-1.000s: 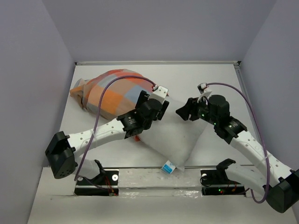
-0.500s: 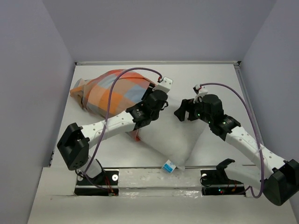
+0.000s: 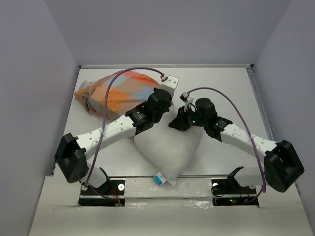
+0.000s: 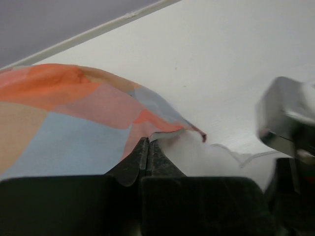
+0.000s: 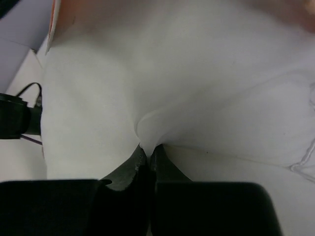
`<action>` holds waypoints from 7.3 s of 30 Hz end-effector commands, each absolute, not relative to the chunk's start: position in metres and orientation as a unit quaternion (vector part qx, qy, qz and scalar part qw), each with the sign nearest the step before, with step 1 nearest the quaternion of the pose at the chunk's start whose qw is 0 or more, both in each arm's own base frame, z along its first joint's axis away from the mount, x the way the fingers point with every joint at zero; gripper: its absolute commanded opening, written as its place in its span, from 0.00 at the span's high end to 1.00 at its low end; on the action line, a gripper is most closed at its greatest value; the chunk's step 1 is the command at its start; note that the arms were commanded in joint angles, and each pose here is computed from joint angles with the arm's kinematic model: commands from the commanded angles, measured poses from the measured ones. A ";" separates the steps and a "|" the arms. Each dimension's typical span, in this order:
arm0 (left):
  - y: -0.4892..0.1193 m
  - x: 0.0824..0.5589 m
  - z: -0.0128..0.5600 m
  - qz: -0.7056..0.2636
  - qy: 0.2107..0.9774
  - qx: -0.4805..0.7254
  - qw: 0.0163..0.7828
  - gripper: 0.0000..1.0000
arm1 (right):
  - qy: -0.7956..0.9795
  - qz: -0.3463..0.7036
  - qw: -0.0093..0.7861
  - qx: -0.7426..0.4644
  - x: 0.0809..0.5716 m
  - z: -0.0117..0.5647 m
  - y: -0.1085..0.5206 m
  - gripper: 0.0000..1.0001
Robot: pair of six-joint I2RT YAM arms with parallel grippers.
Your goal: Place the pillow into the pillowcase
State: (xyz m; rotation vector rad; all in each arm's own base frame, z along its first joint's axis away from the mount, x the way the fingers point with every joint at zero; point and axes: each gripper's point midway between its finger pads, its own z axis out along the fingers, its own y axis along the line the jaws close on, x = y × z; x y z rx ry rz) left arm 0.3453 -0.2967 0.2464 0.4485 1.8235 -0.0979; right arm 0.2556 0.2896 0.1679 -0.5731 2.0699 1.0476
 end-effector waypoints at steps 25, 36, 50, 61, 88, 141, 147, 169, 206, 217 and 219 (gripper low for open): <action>-0.331 0.166 0.380 -0.427 0.745 0.170 0.483 1.00 | 0.622 0.366 0.690 0.049 0.315 0.349 0.212 1.00; -0.404 0.217 0.331 -0.399 0.754 0.178 0.491 0.84 | 0.752 0.274 0.580 0.152 0.395 0.254 0.214 1.00; -0.282 0.156 0.223 -0.245 0.800 0.133 0.531 0.29 | 0.822 0.239 0.516 0.038 0.339 0.246 0.178 0.18; -0.274 0.134 0.105 0.008 0.840 0.202 0.504 0.09 | 0.830 0.307 0.465 -0.018 0.252 0.228 0.174 0.24; -0.315 0.182 0.158 -0.051 0.838 0.134 0.527 1.00 | 0.872 0.302 0.377 0.076 0.229 0.132 0.165 0.11; -0.281 0.292 0.294 -0.072 0.836 0.116 0.531 0.13 | 0.799 0.359 0.482 0.025 0.212 0.159 0.224 1.00; -0.276 0.328 0.241 -0.006 0.854 0.127 0.504 0.17 | 0.806 0.336 0.487 -0.006 0.211 0.161 0.224 1.00; -0.374 0.315 0.319 -0.164 0.772 0.186 0.585 1.00 | 0.780 0.249 0.574 -0.010 0.261 0.269 0.180 0.09; -0.374 0.289 0.341 -0.259 0.732 0.198 0.599 1.00 | 0.833 0.372 0.410 0.004 0.422 0.195 0.159 0.07; -0.424 0.336 0.385 -0.304 0.704 0.188 0.613 1.00 | 0.681 0.571 0.446 -0.105 0.258 0.271 0.236 1.00; -0.447 0.317 0.395 -0.366 0.693 0.203 0.587 1.00 | 0.662 0.571 0.474 -0.103 0.261 0.284 0.235 1.00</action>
